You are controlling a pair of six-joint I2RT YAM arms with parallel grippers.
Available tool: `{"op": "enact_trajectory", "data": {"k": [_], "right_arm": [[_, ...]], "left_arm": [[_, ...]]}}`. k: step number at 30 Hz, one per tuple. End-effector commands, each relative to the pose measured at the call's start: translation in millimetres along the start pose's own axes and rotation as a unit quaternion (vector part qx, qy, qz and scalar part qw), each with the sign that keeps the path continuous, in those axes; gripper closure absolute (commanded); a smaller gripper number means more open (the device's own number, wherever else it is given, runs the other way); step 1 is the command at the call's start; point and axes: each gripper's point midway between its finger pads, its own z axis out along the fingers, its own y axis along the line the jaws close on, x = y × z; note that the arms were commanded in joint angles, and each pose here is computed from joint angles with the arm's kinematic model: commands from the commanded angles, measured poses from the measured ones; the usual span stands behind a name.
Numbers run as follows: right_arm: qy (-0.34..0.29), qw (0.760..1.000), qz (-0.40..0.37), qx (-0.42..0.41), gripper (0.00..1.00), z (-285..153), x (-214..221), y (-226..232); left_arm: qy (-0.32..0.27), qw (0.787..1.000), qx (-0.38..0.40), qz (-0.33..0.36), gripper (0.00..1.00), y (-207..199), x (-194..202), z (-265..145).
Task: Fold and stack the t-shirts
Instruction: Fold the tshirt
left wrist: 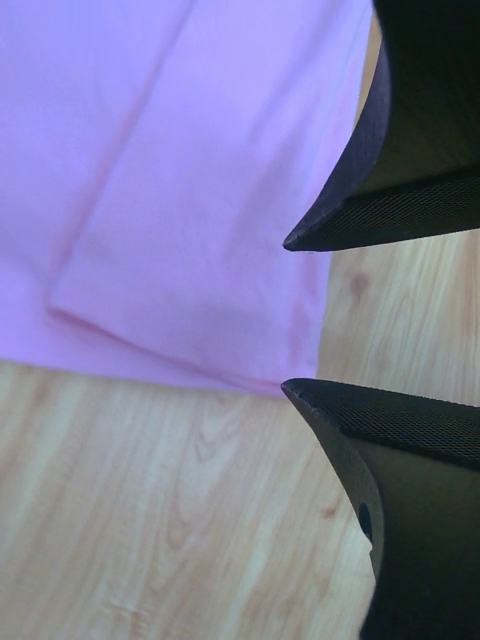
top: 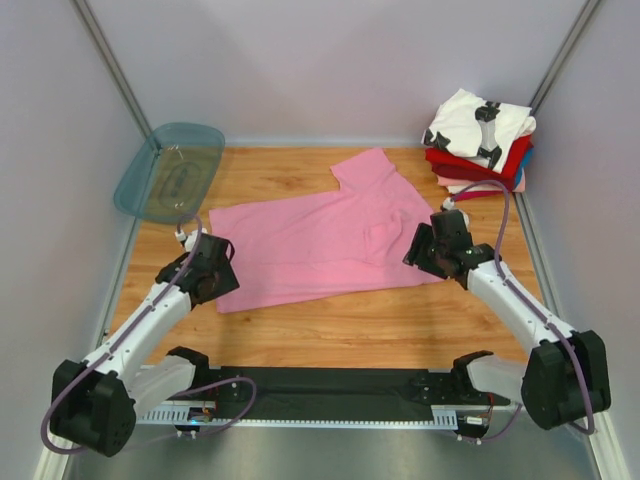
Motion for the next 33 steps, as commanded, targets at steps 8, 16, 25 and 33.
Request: {"op": "enact_trajectory", "data": {"k": [8, 16, 25, 33], "right_arm": [[0.040, 0.997, -0.032, 0.052, 0.48, 66.7, -22.6, 4.3], [0.152, 0.988, 0.013, -0.006, 0.49, 78.5, 56.5, 3.6], [0.193, 0.979, 0.060, -0.007, 0.48, 31.4, 141.3, -13.0], [0.105, 0.992, 0.054, 0.047, 0.41, -13.3, 109.9, -38.2]], "left_arm": [[0.023, 0.998, 0.056, 0.031, 0.44, -67.0, -27.1, 42.7], [0.082, 0.994, 0.051, 0.060, 0.47, -83.1, -15.3, 80.1], [0.087, 0.992, 0.000, 0.095, 0.48, -60.9, -15.7, 82.0], [0.105, 0.993, 0.022, 0.055, 0.48, -36.2, 20.4, 47.1]]}}
